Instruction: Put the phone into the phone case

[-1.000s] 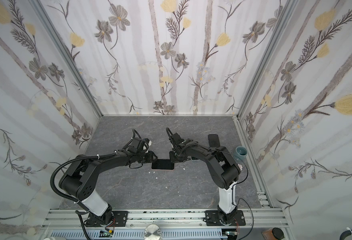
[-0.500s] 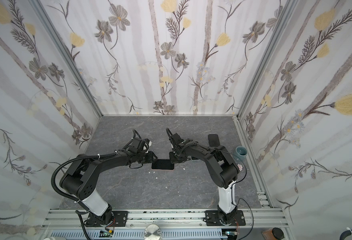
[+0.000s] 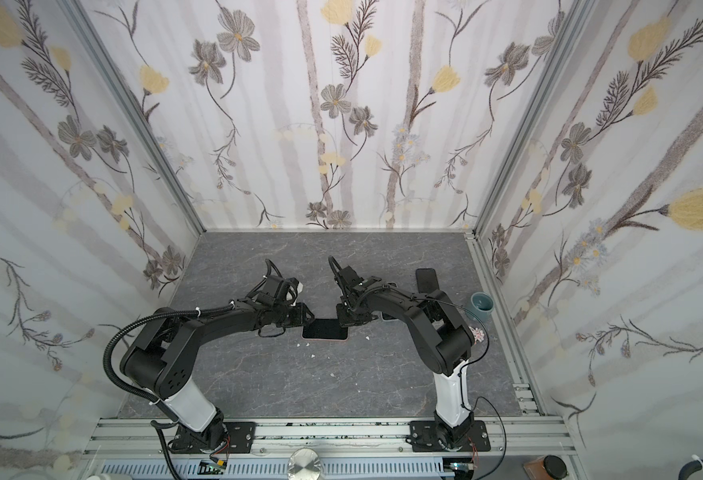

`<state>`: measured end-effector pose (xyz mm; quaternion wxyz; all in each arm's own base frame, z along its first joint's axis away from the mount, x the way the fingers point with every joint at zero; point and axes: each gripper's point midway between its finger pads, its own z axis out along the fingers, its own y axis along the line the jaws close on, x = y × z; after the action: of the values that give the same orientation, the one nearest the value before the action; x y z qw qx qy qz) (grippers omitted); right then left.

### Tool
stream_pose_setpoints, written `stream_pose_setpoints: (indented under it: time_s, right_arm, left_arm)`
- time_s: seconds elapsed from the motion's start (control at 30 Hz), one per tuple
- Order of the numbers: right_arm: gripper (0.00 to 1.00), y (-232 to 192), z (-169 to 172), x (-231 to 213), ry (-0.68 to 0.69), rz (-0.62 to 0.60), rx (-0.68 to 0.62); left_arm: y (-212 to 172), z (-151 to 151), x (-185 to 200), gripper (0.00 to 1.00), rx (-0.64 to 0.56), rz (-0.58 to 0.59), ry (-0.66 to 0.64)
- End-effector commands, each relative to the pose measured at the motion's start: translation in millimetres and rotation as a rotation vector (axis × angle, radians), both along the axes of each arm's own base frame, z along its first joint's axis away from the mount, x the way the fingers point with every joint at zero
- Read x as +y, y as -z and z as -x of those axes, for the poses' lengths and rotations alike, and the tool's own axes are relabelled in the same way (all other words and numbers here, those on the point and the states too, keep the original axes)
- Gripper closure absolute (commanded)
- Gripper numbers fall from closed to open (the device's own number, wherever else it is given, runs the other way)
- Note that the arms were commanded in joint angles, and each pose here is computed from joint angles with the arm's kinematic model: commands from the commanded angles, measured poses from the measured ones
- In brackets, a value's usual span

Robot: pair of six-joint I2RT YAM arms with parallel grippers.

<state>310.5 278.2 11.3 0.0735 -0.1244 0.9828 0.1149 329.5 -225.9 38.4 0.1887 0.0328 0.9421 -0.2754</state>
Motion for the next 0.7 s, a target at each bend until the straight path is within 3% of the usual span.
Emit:
stream_pose_setpoints:
  time_s: [0.0,0.67]
  right_arm:
    - [0.87,49.2,22.0,-39.9,-0.003,0.242,0.072]
    - [0.86,58.6,23.0,-37.1,-0.029,0.267,0.066]
  left_arm:
    - [0.1,-0.7,2.5,0.65,-0.001,-0.016,-0.001]
    - [-5.3,-2.3,2.5,0.65,-0.020,-0.015,0.001]
